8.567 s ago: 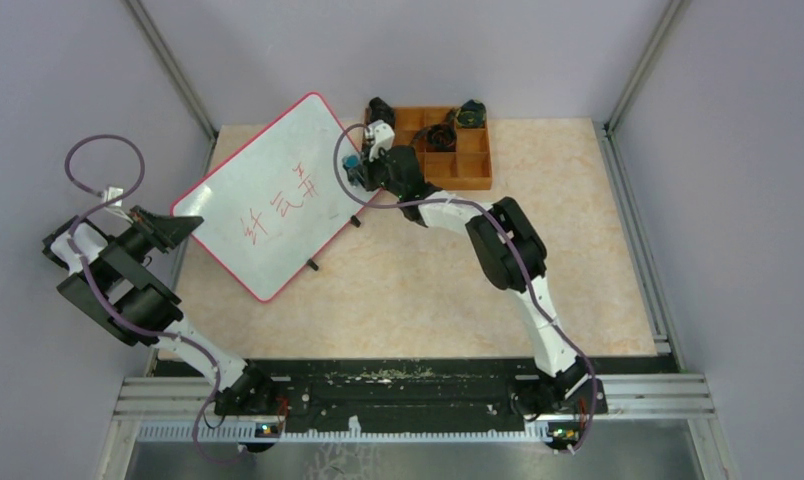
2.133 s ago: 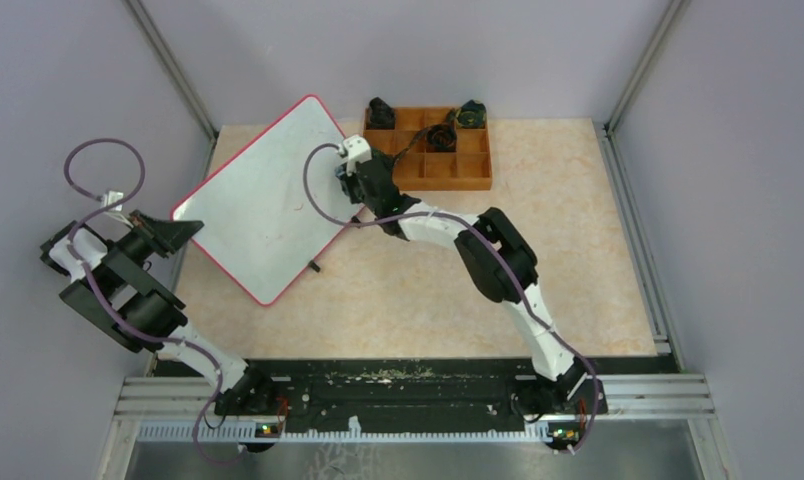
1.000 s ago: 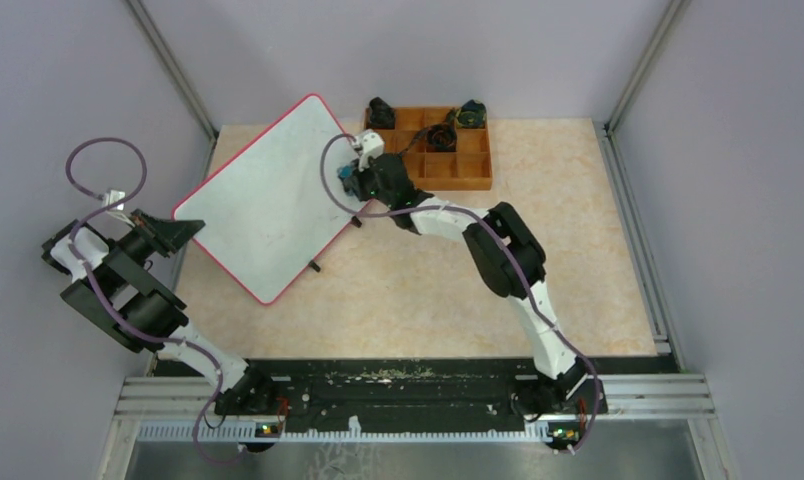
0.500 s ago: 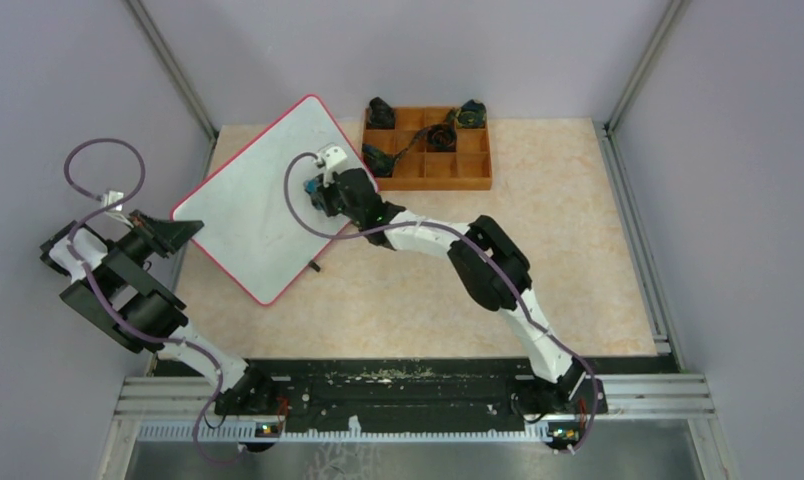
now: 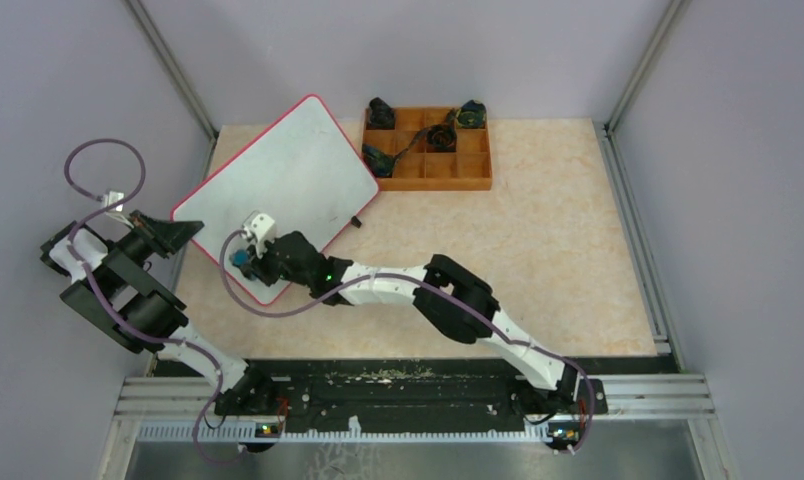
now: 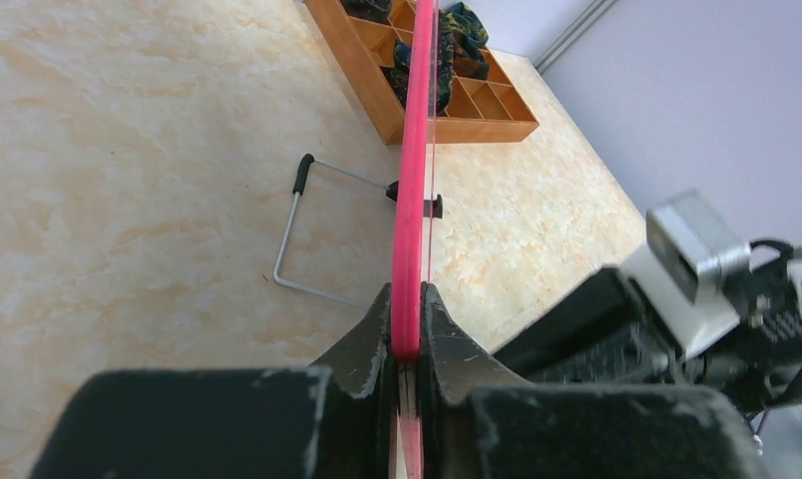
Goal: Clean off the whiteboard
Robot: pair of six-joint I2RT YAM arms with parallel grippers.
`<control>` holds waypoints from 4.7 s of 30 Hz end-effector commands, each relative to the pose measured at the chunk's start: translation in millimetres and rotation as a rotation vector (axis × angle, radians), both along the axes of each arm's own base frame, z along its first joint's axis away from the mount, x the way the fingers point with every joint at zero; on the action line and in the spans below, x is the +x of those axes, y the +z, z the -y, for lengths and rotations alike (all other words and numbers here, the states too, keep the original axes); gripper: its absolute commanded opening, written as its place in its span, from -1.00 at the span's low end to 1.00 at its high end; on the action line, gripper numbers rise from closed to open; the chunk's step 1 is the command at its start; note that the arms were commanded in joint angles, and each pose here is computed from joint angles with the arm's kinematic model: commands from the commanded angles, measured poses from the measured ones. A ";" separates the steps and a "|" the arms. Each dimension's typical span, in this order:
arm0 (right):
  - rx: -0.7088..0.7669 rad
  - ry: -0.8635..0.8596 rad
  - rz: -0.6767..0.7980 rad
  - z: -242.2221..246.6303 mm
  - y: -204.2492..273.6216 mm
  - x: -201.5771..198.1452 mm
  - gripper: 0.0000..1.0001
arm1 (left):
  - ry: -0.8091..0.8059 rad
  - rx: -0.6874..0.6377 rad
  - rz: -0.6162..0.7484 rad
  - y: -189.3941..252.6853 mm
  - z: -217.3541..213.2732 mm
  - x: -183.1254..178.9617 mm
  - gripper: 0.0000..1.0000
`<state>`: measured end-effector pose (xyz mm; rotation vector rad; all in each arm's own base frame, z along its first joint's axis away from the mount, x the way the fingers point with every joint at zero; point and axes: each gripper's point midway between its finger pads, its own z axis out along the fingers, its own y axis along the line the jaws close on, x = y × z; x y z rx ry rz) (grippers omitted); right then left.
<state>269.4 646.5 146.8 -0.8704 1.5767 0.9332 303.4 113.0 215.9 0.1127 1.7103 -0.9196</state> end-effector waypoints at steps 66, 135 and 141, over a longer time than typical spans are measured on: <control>-0.050 -0.372 -0.006 171.6 25.8 180.3 -1.00 | -0.035 0.199 0.027 -18.3 -7.2 -3.8 -1.00; -0.426 -1.115 -0.744 563.9 -82.8 -12.2 0.03 | -0.054 0.180 -0.033 -43.2 -7.8 -7.9 -0.59; -0.305 -1.226 -0.709 589.2 -66.7 -5.9 -0.08 | -0.055 0.184 -0.038 -44.9 -9.3 -8.1 -0.58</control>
